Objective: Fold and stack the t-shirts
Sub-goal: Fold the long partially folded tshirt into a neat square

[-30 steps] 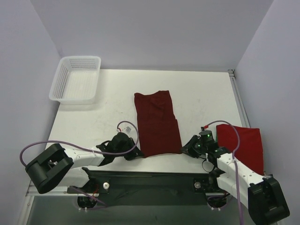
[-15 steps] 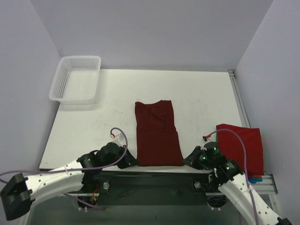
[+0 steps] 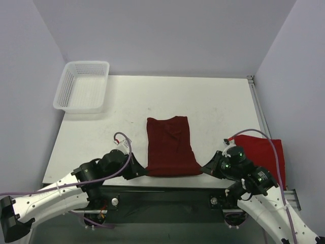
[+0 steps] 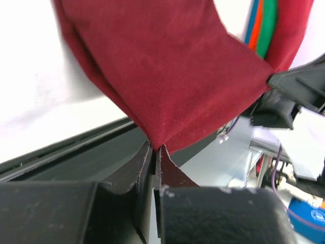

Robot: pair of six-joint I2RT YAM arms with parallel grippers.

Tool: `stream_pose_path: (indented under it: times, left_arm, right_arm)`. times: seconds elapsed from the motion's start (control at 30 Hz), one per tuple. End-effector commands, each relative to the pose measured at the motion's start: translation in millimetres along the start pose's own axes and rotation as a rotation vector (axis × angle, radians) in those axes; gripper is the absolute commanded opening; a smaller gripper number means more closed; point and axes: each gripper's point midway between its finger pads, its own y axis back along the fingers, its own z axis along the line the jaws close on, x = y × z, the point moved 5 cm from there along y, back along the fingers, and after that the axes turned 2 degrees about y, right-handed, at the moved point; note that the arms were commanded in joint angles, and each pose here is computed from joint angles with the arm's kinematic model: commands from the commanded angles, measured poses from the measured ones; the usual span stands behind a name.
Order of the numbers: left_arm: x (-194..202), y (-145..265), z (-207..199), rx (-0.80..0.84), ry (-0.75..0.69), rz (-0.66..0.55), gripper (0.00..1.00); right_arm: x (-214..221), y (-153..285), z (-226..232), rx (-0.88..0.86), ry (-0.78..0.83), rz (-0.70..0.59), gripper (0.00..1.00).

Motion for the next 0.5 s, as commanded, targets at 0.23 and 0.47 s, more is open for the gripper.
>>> stream_pose_path:
  times: [0.23, 0.47]
  left_arm:
    - [-79.6, -1.1, -53.8, 0.012, -0.014, -0.088, 0.0]
    - [-145.2, -20.9, -77.2, 0.037, -0.007, -0.111, 0.0]
  right_arm:
    - [-71.5, 3.2, 47.9, 0.12, 0.136, -0.085, 0.0]
    - [-143.6, -25.0, 72.0, 0.113, 0.071, -0.075, 0.0]
